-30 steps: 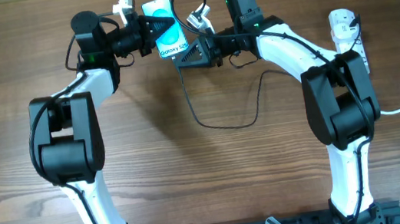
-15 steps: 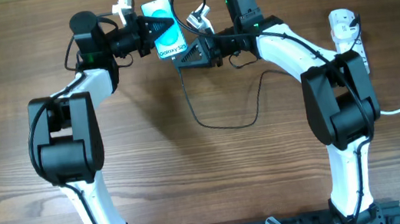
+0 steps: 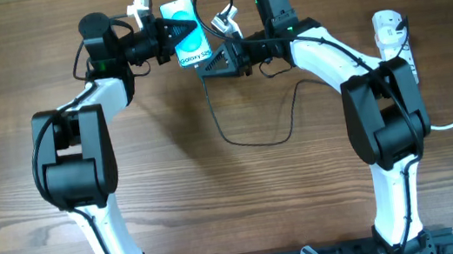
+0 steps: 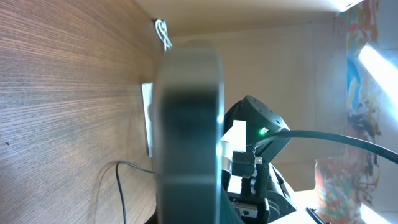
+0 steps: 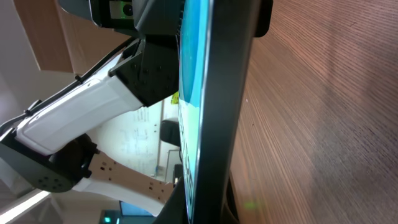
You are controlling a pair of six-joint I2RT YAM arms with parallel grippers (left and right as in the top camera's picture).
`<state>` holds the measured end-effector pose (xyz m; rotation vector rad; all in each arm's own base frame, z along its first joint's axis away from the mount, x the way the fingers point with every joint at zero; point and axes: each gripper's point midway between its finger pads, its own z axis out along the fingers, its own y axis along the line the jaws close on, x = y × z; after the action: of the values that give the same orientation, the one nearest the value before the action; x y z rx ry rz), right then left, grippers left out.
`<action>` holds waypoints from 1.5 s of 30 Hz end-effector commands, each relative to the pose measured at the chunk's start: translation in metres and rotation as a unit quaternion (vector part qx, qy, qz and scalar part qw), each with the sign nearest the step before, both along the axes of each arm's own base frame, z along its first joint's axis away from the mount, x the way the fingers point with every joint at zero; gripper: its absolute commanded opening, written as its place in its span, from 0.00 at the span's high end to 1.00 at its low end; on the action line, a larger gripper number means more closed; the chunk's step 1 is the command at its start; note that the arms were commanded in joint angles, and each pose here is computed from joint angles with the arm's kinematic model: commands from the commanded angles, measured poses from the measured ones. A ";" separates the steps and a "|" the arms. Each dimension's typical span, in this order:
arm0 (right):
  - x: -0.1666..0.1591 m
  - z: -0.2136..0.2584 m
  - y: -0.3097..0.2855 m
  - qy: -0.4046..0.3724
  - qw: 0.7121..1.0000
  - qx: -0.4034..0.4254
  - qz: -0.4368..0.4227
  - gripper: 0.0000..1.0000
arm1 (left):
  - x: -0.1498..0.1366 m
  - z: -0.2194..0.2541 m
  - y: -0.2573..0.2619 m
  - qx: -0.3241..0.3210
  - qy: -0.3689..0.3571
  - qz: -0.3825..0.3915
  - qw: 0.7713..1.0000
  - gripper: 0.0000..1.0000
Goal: Plug charger to phone and switch on socket
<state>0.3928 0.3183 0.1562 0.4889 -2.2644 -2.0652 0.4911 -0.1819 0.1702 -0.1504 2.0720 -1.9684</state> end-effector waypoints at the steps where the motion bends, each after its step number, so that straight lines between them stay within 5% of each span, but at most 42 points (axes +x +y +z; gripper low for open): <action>1: 0.001 0.013 0.000 -0.024 1.000 0.014 0.006 0.96 | -0.009 0.011 -0.001 0.000 -0.028 -0.026 0.999 0.96; 45: 0.006 0.011 -0.004 -0.021 1.000 0.009 -0.004 0.95 | -0.010 0.011 0.001 0.000 -0.030 -0.027 0.999 0.96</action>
<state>0.3920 0.3177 0.1575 0.4917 -2.2516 -2.0711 0.4882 -0.1790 0.1711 -0.0978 2.0660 -1.9640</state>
